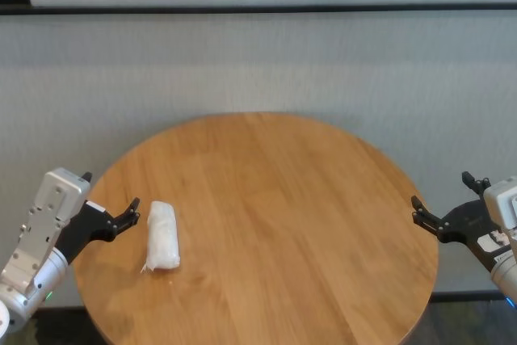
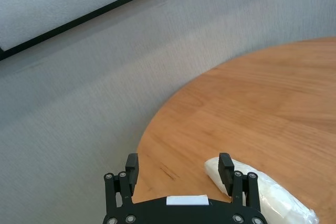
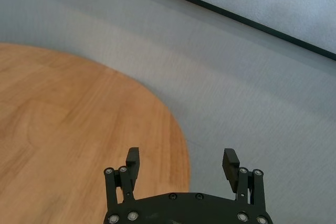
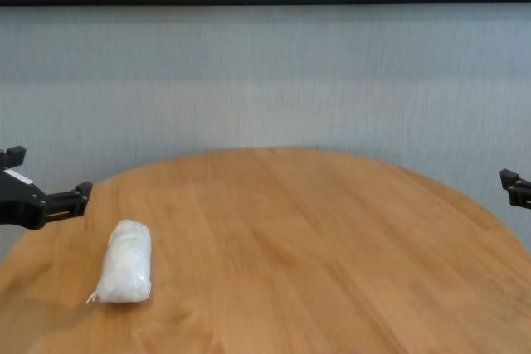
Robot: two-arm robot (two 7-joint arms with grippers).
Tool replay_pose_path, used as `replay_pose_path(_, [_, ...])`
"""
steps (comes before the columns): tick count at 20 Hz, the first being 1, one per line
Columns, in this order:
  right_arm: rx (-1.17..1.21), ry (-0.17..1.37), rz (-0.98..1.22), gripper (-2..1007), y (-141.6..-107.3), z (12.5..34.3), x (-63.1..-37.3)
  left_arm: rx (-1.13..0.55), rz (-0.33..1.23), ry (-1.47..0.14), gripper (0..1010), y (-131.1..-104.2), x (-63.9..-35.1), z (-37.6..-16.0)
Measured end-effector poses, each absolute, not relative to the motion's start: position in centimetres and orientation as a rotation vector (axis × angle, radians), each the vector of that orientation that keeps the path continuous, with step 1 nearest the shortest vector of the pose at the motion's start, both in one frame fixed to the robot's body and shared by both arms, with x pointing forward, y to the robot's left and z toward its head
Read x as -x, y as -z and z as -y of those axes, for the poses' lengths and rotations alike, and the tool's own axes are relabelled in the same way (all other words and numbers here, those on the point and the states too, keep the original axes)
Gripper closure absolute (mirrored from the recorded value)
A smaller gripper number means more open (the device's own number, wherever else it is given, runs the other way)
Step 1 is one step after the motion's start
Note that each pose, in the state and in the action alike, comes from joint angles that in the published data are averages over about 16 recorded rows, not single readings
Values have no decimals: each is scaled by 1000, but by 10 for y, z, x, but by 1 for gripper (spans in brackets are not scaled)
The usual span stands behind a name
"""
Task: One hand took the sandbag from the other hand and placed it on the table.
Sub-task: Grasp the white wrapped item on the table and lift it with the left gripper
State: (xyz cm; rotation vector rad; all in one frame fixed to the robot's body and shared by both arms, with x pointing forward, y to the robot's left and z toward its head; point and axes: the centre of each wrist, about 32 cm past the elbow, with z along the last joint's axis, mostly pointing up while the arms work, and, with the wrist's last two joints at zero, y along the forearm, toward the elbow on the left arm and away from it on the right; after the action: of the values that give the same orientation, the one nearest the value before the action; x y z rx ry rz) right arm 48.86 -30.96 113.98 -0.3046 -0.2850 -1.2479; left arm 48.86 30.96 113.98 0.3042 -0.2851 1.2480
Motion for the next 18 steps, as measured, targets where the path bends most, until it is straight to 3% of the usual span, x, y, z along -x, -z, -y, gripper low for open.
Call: replay_pose_path(18, [305, 1248, 285, 4, -1140, 310, -489, -304, 285, -1248, 8, -1140, -489, -310])
